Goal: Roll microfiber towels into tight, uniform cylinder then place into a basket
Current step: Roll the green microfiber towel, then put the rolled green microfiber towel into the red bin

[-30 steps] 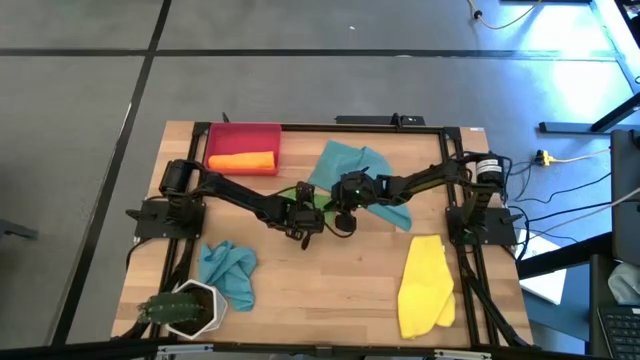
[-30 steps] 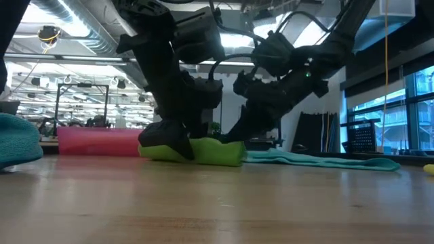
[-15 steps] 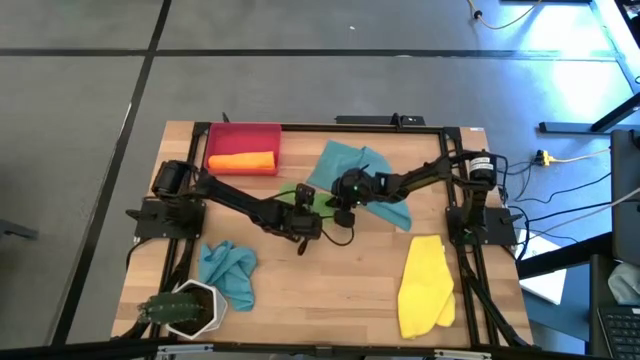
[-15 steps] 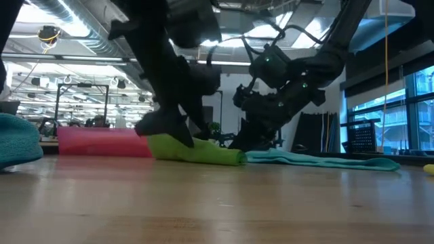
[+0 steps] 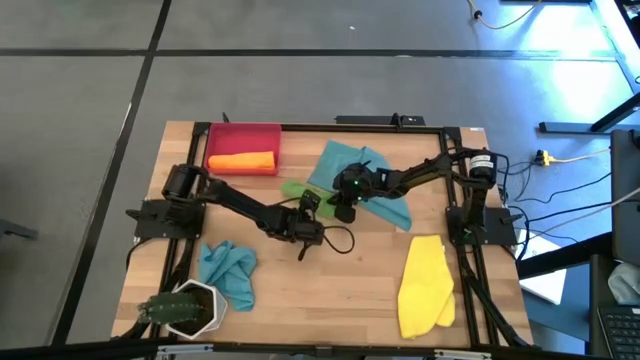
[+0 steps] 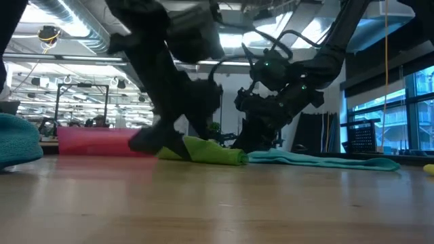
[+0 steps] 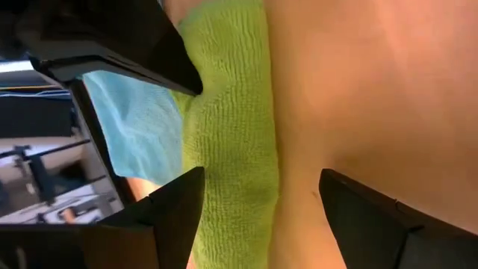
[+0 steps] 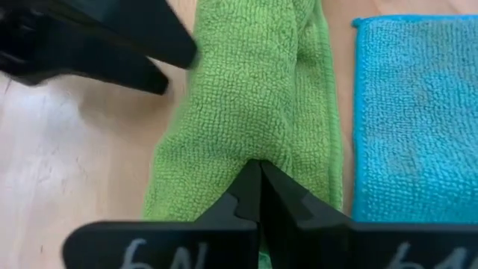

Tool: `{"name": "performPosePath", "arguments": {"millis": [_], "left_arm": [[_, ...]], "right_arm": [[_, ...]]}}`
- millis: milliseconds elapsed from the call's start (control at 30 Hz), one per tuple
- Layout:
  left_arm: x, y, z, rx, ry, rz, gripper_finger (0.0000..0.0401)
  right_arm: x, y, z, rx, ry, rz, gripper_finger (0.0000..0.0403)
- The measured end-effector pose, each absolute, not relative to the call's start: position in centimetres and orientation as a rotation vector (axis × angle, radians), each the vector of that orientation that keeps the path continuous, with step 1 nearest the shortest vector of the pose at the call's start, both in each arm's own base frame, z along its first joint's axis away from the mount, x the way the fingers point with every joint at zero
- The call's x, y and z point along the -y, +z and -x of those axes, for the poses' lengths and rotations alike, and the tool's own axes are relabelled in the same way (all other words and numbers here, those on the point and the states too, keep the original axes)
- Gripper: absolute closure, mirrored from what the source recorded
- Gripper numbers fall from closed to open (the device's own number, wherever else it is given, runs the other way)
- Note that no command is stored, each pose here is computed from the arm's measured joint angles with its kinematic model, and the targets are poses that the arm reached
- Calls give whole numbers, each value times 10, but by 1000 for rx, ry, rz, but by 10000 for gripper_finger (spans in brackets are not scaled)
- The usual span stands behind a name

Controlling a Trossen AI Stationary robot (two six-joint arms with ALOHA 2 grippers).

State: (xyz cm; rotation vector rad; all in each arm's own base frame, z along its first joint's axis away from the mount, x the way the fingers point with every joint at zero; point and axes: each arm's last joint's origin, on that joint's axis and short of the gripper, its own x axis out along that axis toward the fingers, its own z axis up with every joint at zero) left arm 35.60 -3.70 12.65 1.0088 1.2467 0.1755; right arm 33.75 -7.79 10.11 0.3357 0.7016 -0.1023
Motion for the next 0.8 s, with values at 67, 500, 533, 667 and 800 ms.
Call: {"name": "performPosePath", "arguments": {"millis": [67,500,533,667,800], "left_arm": [[32,121,-357,-1273,186,-1039,144],[5,109,-373,-1260,249,-1145,144],[4,109,-374,-1258,242,-1152,144],[2,107,-375,-1262,214,-1153,150],[2,107,-375,-1259,181,-1152,181]], "right_arm": [[79,101,-337,-703,-99,-346,398],[82,99,-335,-725,-93,-381,398],[82,99,-335,-726,-93,-381,398],[82,99,-334,-730,-93,-382,395],[82,99,-334,-730,-87,-385,394]]}}
